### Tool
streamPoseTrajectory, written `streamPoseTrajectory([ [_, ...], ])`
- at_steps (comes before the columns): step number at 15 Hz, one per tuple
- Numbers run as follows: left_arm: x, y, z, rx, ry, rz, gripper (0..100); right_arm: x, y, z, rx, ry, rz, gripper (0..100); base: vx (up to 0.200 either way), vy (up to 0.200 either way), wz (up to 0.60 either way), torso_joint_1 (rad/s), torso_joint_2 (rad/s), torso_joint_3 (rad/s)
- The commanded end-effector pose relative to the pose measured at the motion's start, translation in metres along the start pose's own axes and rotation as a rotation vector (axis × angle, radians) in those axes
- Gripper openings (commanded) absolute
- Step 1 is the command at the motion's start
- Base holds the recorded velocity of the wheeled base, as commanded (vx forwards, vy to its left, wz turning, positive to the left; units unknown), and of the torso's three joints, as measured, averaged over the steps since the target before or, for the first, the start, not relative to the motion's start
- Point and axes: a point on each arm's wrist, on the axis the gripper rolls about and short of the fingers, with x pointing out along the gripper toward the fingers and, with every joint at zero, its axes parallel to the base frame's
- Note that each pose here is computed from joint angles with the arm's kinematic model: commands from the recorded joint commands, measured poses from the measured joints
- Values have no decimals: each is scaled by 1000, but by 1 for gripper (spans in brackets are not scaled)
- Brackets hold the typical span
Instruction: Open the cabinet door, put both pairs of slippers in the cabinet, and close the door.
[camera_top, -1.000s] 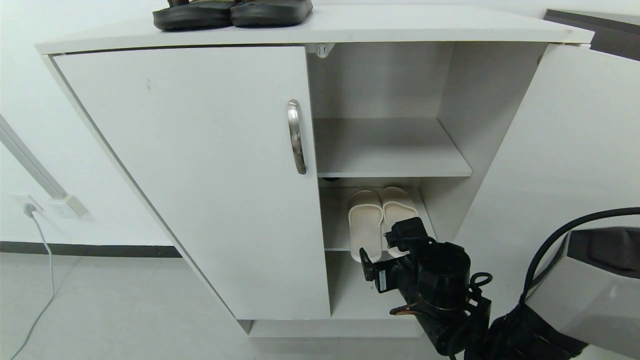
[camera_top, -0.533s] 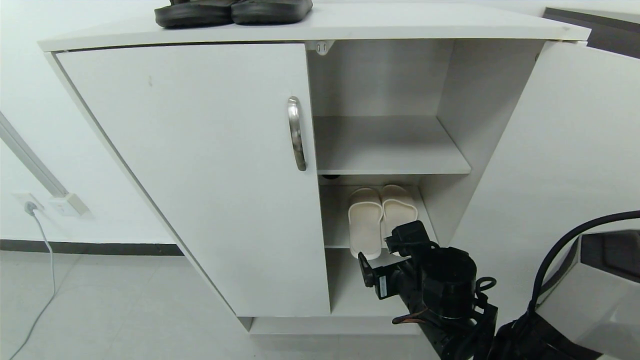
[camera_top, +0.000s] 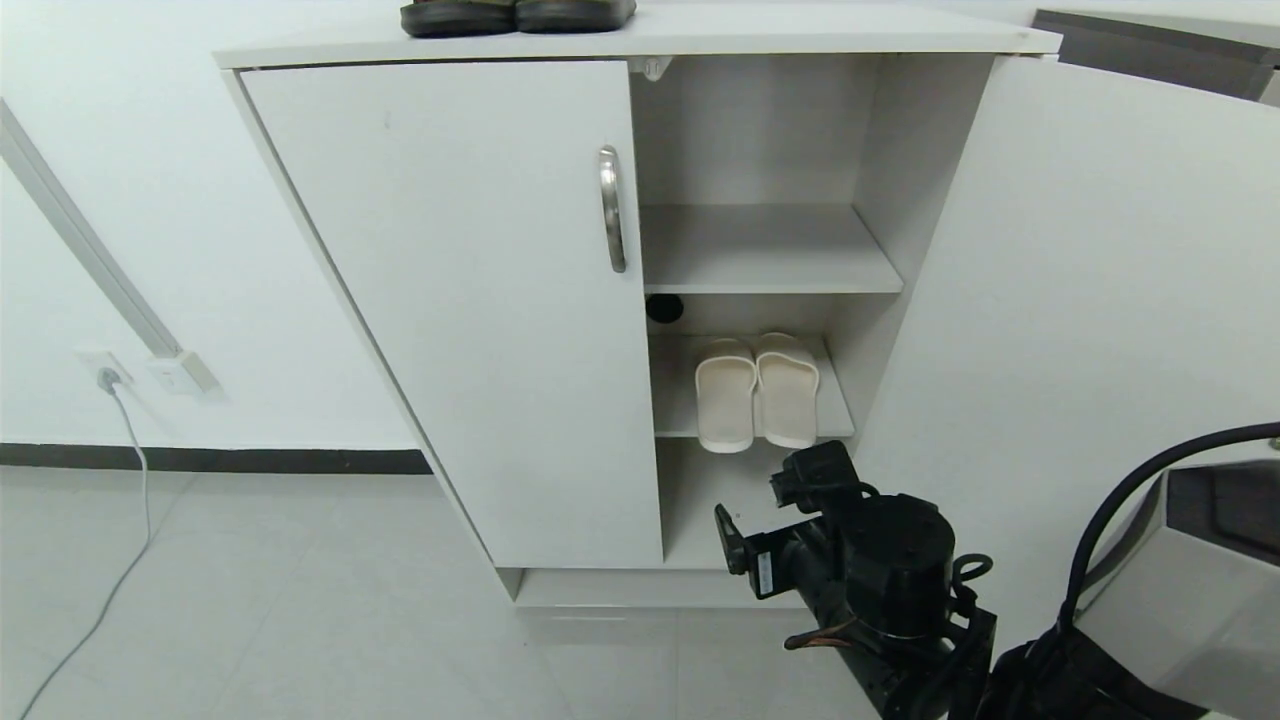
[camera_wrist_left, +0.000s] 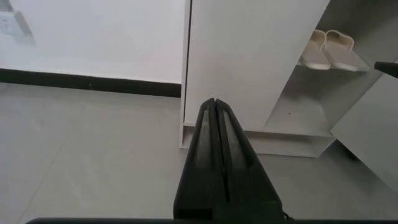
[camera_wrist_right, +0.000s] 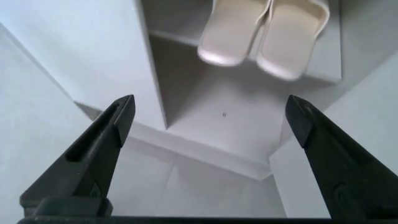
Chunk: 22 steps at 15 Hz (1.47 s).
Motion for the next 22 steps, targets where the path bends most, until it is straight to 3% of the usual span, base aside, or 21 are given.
streamPoseTrajectory([
  [1, 0, 0, 0, 0, 1, 1, 0, 1, -1, 0, 1, 0, -3, 100, 0, 0, 0, 0, 0, 0],
  [8, 0, 0, 0, -2, 1, -1, 0, 1, -1, 1, 2, -3, -5, 100, 0, 0, 0, 0, 0, 0],
  [22, 0, 0, 0, 0, 1, 1, 0, 3, 0, 3, 3, -13, -5, 100, 0, 0, 0, 2, 2, 143],
])
